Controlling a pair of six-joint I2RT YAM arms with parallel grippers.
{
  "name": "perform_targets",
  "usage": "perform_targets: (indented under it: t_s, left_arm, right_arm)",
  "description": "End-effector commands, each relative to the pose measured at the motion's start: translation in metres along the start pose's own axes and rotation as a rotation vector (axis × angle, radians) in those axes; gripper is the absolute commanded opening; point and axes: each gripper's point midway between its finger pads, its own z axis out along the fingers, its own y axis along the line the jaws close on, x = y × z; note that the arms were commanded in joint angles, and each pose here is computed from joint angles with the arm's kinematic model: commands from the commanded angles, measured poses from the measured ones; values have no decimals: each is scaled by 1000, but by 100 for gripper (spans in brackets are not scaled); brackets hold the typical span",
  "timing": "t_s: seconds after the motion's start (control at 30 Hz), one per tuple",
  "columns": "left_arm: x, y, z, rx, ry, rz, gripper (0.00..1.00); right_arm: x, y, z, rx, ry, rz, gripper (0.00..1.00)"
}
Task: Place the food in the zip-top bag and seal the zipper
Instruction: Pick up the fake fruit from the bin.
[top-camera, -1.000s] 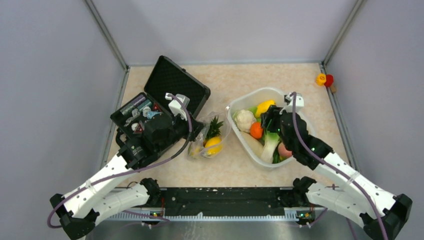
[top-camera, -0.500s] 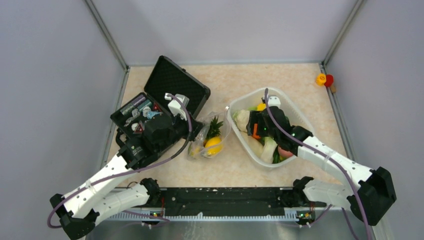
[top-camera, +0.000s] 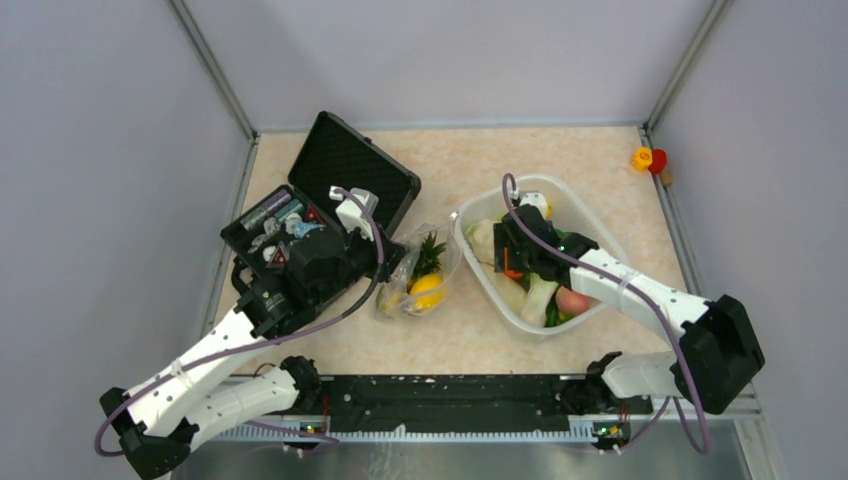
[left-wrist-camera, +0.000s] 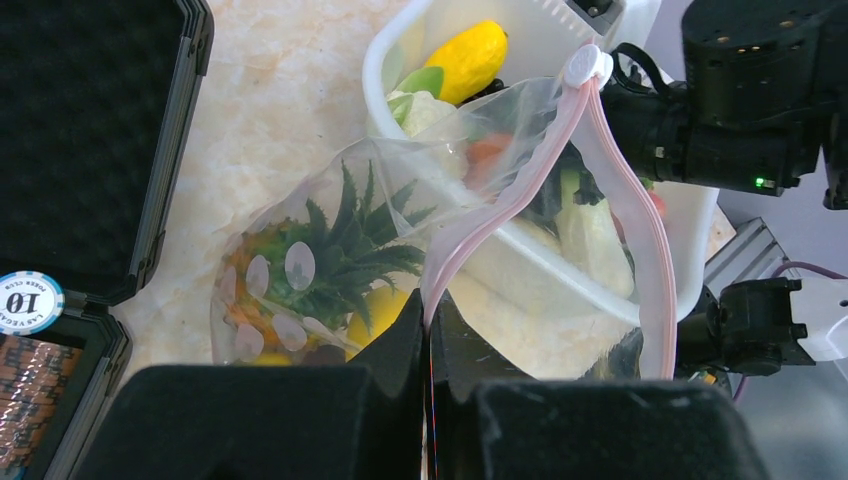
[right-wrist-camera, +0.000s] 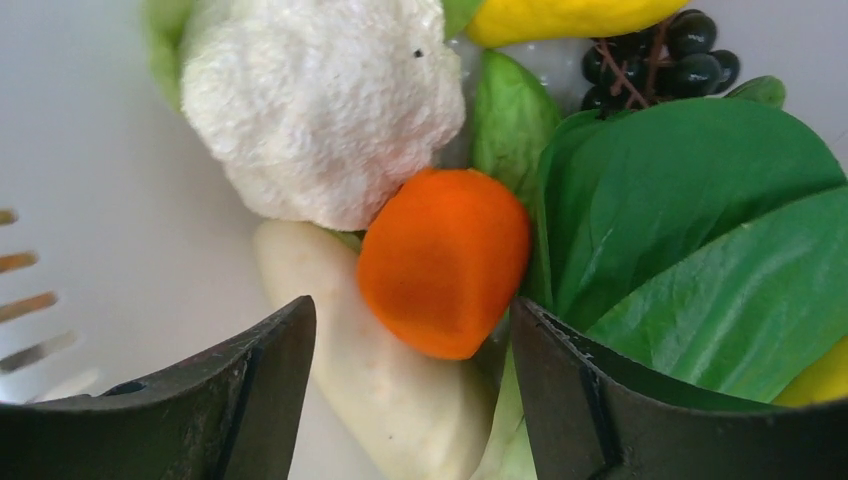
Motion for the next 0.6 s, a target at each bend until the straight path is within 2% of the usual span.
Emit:
perform_targets:
  t_s: [0.0,0.17,0.4,0.57]
  left_arm:
    - [-8,0,-1,-5,-31,6,2]
    - [-10,1,-2,-11,-42,8,2]
    - [-7,1,2,-14,-19,17,2]
    - [-8,3,-1,-21,-36,14,3]
  right_arm:
    - [-13,-25,6,174,-9,-11,72]
    - [-2,-35,17,242,33,-52,78]
    - [-12,-19,19,152,-19,-15,42]
    - [-43,-9,-12,27,-204,71,37]
